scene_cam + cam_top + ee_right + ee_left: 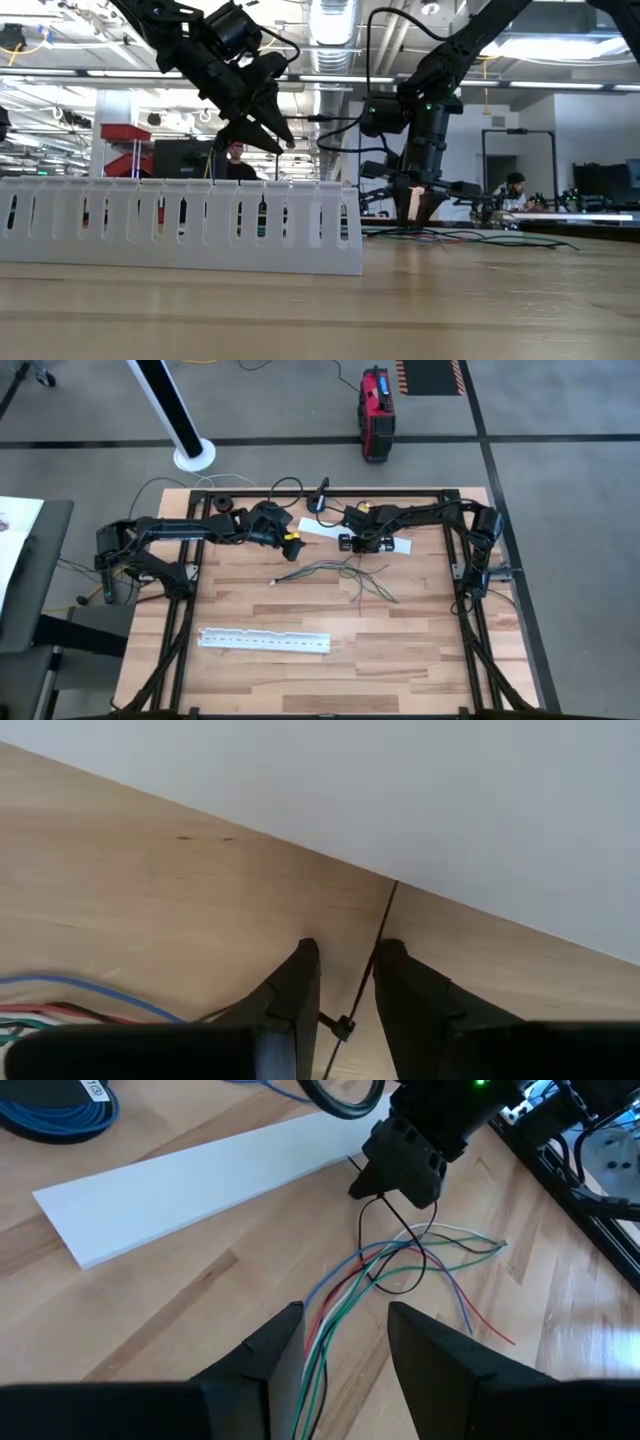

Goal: Ziptie cables
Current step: Wrap the colored cables with the black zip tie

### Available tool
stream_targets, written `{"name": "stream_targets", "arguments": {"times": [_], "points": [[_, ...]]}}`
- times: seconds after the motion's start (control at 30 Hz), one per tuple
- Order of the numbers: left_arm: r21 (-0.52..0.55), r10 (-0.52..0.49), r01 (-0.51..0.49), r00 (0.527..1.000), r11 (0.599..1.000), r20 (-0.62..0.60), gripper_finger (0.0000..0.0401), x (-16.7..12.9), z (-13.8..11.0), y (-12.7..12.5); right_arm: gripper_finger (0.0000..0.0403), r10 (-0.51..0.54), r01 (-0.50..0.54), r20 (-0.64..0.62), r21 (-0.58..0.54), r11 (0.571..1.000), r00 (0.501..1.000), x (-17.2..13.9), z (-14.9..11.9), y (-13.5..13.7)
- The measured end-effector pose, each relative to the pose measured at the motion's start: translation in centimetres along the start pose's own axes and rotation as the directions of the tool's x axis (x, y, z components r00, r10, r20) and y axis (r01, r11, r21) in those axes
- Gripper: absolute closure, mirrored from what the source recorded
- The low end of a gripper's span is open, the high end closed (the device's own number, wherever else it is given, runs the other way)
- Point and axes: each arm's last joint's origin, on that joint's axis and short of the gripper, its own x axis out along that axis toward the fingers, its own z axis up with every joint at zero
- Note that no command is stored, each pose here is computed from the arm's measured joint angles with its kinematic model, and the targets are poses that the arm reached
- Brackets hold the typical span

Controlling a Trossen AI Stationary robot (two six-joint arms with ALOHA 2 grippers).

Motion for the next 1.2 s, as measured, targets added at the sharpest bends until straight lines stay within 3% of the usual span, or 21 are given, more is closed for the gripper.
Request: {"name": "stream_targets", "arguments": {"times": [0.1, 0.3, 0.77, 0.93, 1.2], "points": [[0.0, 0.0, 0.0, 1.0, 1.0, 0.0, 0.026, 0.0, 0.0, 0.0, 0.0323, 0.002, -0.002, -0.004, 0.0, 1.0, 1.0, 0.0, 0.0, 0.0], [0.001, -0.004, 0.004, 1.0, 1.0, 0.013, 0.026, 0.0, 0.1, -0.1, 0.0395, 0.02, -0.02, 0.003, -0.023, 1.0, 1.0, -0.6, 0.0, 0.0], [0.0, -0.13, 0.131, 0.98, 0.991, 0.149, 0.026, 0.3, 1.6, -0.9, 0.0402, 0.146, -0.143, 0.054, -0.042, 0.989, 0.988, -1.7, 0.8, 1.9], [-0.11, -0.318, 0.328, 0.942, 0.938, 0.105, 0.026, 2.8, 1.6, -1.0, 0.0402, 0.189, -0.186, 0.087, -0.034, 0.982, 0.978, -1.8, 1.2, 2.4], [-0.332, -0.514, 0.487, 0.858, 0.808, 0.008, 0.026, 8.6, -1.1, 0.8, 0.0403, 0.198, -0.196, 0.136, -0.027, 0.98, 0.971, -1.9, 1.5, 2.5]]}}
